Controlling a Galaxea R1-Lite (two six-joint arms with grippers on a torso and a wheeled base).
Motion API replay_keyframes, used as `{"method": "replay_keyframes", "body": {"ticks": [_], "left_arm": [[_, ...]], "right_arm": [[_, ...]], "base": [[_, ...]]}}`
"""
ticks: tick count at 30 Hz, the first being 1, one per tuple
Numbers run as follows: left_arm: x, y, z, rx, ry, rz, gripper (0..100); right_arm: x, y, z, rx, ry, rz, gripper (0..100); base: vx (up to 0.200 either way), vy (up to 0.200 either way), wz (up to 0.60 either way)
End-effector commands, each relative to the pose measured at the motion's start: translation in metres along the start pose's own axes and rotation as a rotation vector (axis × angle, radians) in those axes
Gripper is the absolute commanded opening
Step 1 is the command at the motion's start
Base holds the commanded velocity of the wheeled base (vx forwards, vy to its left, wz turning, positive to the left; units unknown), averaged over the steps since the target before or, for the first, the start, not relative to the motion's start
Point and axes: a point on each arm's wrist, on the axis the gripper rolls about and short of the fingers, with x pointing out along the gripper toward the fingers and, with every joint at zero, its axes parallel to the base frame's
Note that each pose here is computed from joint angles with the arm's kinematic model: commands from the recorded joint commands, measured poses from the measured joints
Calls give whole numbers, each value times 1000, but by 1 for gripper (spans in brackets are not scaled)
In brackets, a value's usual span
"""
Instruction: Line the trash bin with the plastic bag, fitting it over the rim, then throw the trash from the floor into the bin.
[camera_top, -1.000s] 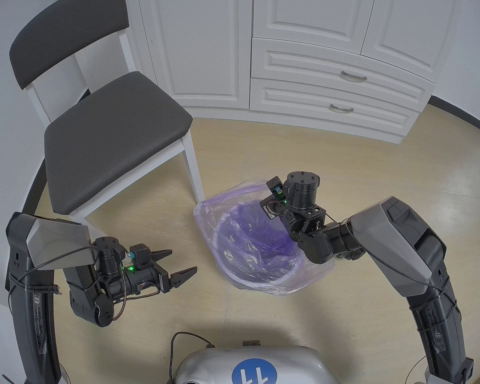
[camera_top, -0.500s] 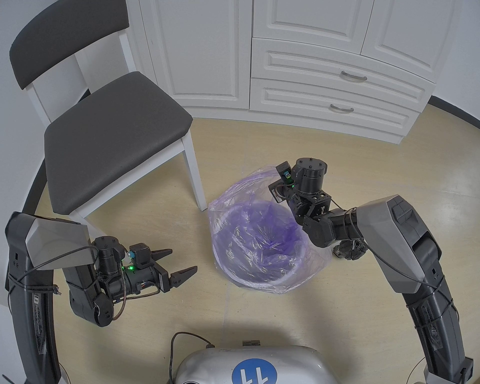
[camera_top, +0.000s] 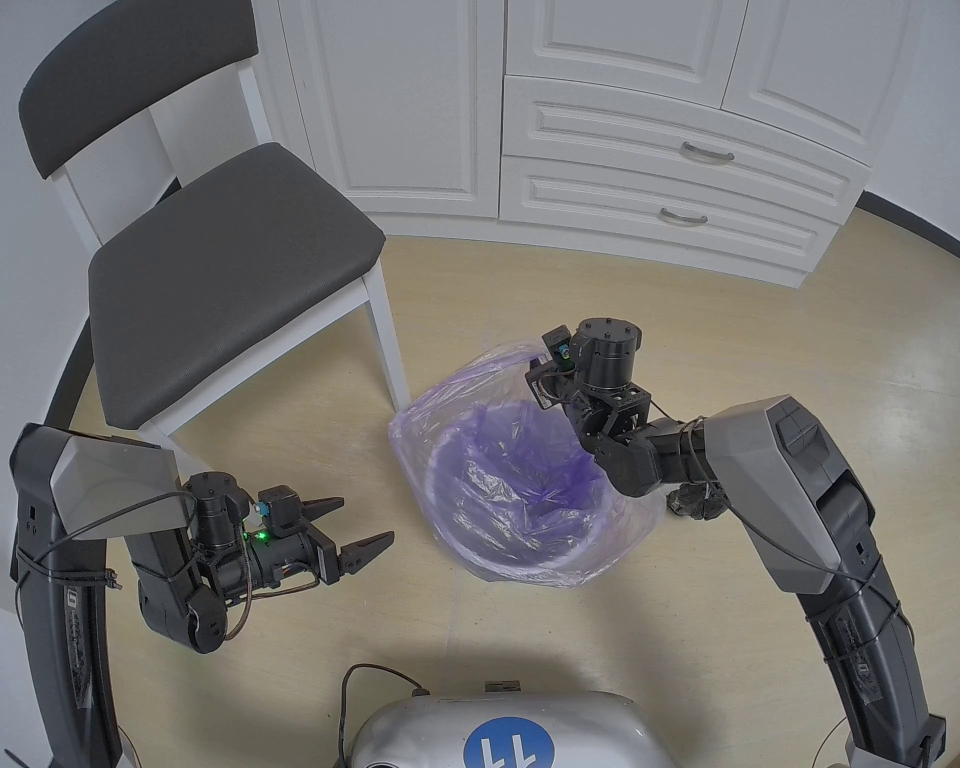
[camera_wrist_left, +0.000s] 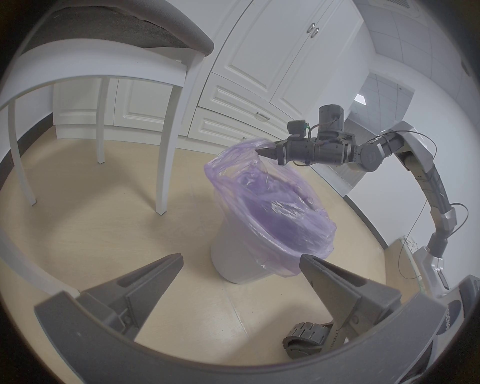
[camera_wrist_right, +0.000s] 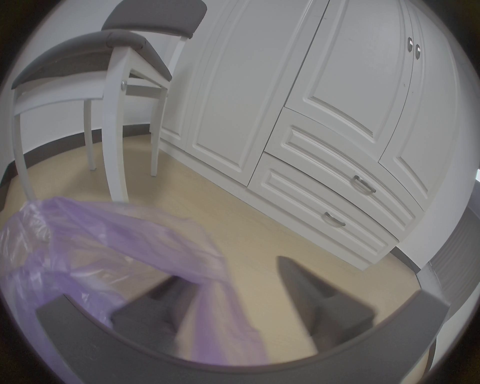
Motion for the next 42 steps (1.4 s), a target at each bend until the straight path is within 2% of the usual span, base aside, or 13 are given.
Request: {"method": "replay_keyframes", "body": {"ticks": [1,6,13,21,23,26,29,31,32,34,38,40,42], "left_arm": [[0,0,0,1,-1,0,100],[0,1,1,3,-5,2,100],[-1,0,2,4,-6,2,100],[1,-3,10,2,-28,-2,100],[2,-6,20,-31,-53,-8,100],[7,-14,35,-90,-95,-5,100],[19,-24,48,-125,-125,71,100],[22,-26,50,-129,-117,89,100],[27,-32,57,-145,-85,133,100],[33,-36,62,-158,-48,182,100],[51,-46,69,-184,70,360,100],[57,-46,69,-183,94,415,100],[60,-45,68,-183,102,430,100]], "right_arm": [[-23,-4,27,-4,1,39,100],[-58,-24,34,-56,107,100,100],[-87,-48,35,-36,205,128,100],[-106,-52,40,269,437,140,100],[-112,-49,35,374,519,126,100],[-118,-43,28,459,583,111,100],[-136,-27,12,522,651,37,100],[-140,-23,8,522,667,15,100],[-146,-17,0,540,681,-14,100],[-147,-14,-4,569,670,-22,100],[-138,-4,-23,620,604,-32,100],[-131,-5,-28,642,572,-43,100],[-128,-5,-32,636,573,-48,100]], "base": [[0,0,0],[0,0,0],[0,0,0],[0,0,0],[0,0,0],[0,0,0],[0,0,0],[0,0,0],[0,0,0],[0,0,0],[0,0,0],[0,0,0],[0,0,0]]}}
